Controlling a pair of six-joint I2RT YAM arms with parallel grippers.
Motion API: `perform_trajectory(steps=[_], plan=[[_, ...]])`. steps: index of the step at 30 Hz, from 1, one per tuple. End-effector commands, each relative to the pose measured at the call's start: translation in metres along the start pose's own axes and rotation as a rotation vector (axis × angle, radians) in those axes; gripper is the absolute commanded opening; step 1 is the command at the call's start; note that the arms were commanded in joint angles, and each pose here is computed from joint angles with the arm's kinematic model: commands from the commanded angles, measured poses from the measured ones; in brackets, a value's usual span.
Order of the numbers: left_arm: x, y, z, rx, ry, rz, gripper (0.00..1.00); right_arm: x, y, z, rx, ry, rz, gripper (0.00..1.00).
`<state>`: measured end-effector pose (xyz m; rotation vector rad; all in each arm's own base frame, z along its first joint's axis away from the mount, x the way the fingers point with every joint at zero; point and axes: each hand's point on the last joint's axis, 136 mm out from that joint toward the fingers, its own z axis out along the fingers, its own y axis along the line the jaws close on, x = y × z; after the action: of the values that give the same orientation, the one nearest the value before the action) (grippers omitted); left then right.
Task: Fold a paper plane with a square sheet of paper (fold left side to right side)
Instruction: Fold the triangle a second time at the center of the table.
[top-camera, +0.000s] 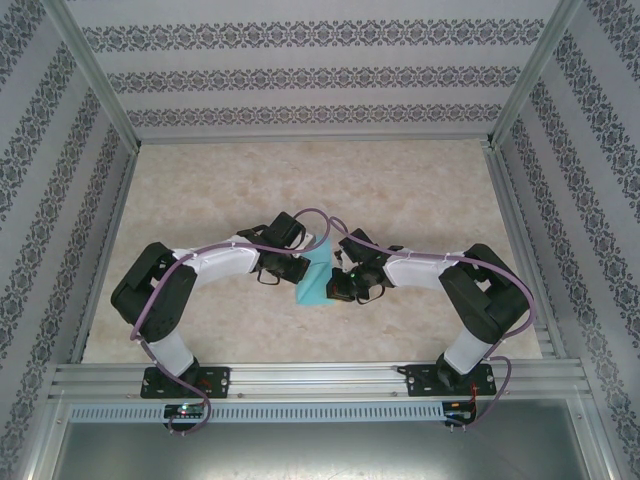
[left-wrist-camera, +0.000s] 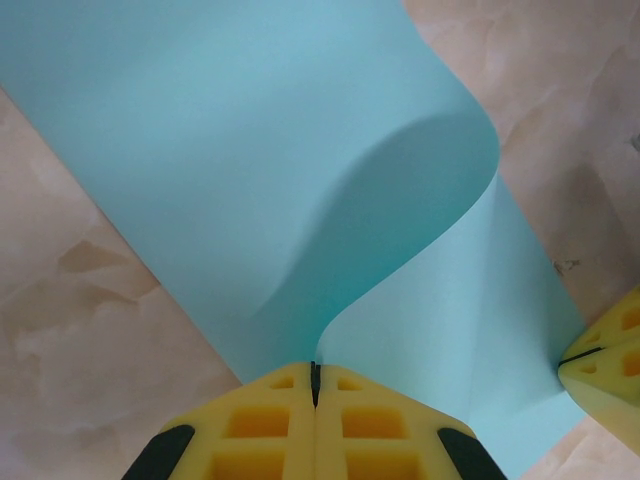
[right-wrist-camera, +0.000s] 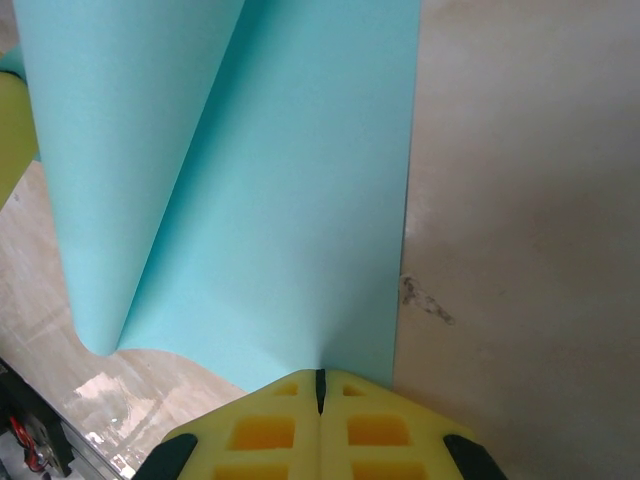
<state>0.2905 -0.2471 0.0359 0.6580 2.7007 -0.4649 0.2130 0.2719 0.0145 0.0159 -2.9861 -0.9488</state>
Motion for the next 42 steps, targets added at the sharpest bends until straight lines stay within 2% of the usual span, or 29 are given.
perform_trajectory(steps=[1,25,42], plan=[[-0.001,0.012,0.005,-0.034,0.01,0.006,0.0,0.009,-0.02,0.001,0.096,0.02,0.007,0.0],[-0.012,-0.001,0.005,0.035,-0.025,0.008,0.0,0.009,-0.021,0.003,0.102,0.027,0.007,0.0],[-0.007,0.01,0.01,-0.019,-0.01,0.012,0.0,0.009,-0.02,0.003,0.103,0.029,0.006,0.0]])
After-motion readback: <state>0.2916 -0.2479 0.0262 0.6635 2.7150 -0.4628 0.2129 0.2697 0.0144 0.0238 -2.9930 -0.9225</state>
